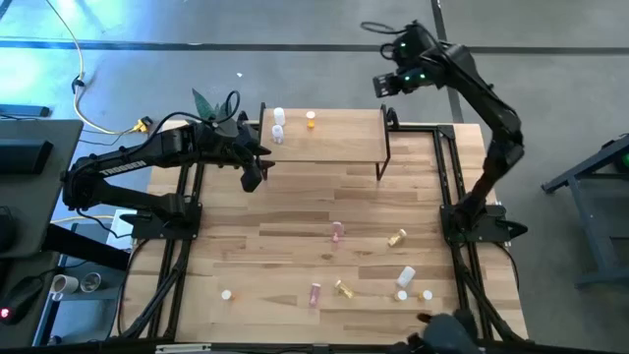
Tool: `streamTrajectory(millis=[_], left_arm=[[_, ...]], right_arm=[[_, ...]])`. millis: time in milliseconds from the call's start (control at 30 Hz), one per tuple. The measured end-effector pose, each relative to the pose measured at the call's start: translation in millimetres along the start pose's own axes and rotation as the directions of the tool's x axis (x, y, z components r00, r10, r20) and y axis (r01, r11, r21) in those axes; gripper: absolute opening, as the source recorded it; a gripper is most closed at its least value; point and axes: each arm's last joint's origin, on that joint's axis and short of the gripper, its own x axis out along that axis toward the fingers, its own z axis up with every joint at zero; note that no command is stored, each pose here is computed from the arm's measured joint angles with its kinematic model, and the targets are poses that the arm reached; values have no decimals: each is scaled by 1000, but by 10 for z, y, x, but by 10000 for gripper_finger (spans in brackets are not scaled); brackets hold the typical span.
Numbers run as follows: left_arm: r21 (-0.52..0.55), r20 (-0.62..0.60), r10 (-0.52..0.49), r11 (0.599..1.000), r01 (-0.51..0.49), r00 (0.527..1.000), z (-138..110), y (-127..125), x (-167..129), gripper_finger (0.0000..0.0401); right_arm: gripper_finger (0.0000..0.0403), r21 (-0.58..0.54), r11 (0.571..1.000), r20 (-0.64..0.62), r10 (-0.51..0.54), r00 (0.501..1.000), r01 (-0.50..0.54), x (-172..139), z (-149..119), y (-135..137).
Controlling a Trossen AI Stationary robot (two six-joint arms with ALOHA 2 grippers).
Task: Pick and place medicine bottles onto shelf by color
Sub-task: Put the top right pink pill bottle on the shelf
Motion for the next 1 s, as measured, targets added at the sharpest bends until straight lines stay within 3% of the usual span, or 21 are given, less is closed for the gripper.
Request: streamTrajectory(millis=[167, 400, 600, 1000], left_arm=[[0, 2, 22, 1000, -22, 1000, 1, 6, 1, 168], [-23, 2, 22, 1000, -22, 1000, 1, 6, 1, 168], [-75, 2, 22, 997, -22, 1000, 1, 6, 1, 168], [-82, 2, 22, 996, -21, 1000, 1, 6, 1, 168]], right_arm=[[110, -101, 993, -118, 54, 992, -66, 266, -9, 122], [110, -230, 968, -194, 52, 980, -97, 539, -65, 347], [110, -278, 954, -247, 39, 968, -109, 677, -117, 448], [110, -317, 942, -314, 2, 950, -107, 838, -154, 455]])
